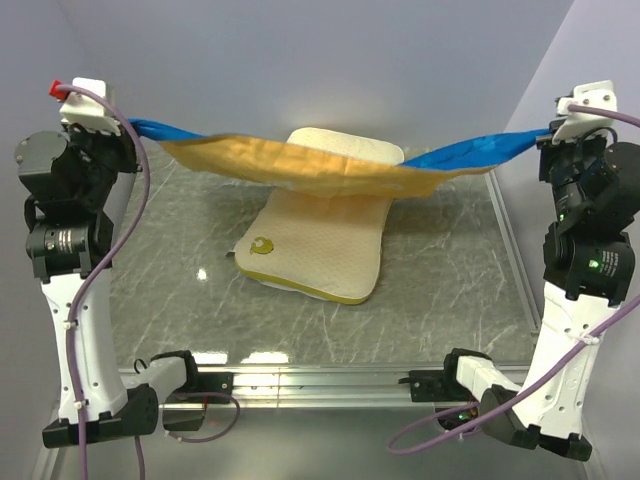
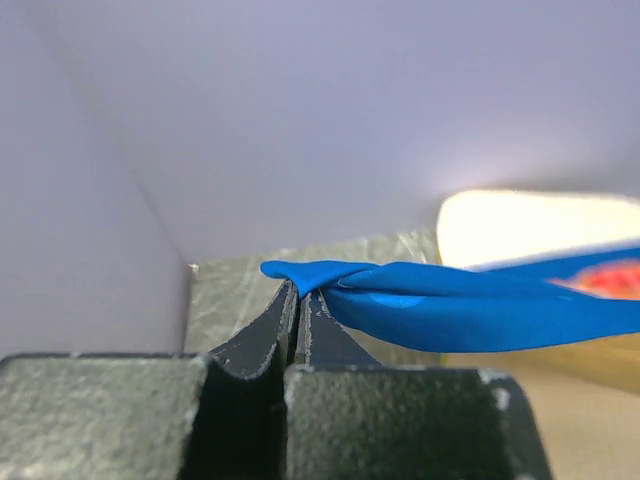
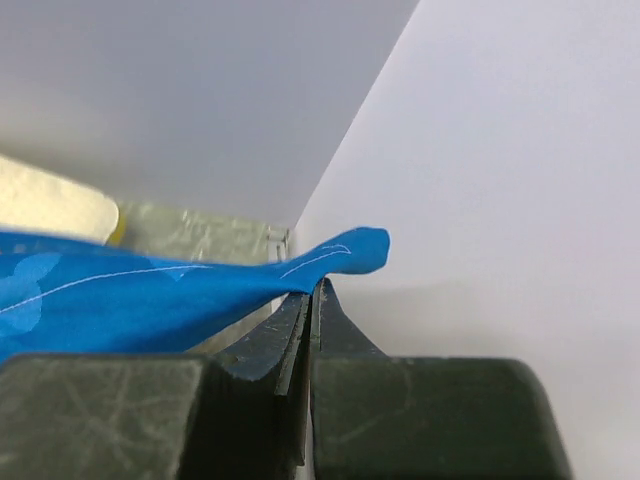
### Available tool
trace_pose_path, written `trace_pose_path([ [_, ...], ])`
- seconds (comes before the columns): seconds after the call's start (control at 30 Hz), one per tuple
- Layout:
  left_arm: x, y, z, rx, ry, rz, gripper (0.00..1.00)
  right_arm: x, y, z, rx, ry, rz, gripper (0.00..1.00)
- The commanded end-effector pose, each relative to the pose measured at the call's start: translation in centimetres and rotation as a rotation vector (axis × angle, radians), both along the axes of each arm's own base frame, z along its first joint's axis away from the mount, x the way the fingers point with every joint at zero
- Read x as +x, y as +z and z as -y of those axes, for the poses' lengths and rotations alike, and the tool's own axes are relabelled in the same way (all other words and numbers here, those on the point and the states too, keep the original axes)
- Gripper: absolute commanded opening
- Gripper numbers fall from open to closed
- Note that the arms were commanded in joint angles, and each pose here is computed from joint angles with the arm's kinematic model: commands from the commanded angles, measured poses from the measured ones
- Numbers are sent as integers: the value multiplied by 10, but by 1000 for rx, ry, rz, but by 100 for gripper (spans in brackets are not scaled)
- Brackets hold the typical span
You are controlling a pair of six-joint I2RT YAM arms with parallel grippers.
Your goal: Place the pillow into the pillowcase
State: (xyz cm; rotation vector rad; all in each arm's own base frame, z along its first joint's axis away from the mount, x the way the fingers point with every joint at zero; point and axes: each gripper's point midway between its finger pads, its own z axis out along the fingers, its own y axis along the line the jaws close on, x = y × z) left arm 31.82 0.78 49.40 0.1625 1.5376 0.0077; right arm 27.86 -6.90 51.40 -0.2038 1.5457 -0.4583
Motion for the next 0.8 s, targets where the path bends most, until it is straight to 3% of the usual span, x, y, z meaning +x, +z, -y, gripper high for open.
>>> trace_pose_path([
  [0.0, -27, 64, -25, -50, 166, 219, 0, -20, 56, 3, 29, -42, 186, 0],
  [0.17, -78, 122, -55, -40, 365, 416, 0, -47, 95, -17, 72, 30, 280, 0],
  [0.47, -170, 200, -93, 81, 678, 668, 0, -70, 129, -87, 119, 392, 345, 0],
  [0.6, -157, 190, -106, 157, 761, 634, 0, -30, 112, -110, 216, 524, 251, 0],
  [0.77, -82, 127, -125, 294, 806, 478, 0, 37, 53, -175, 204, 600, 104, 0],
])
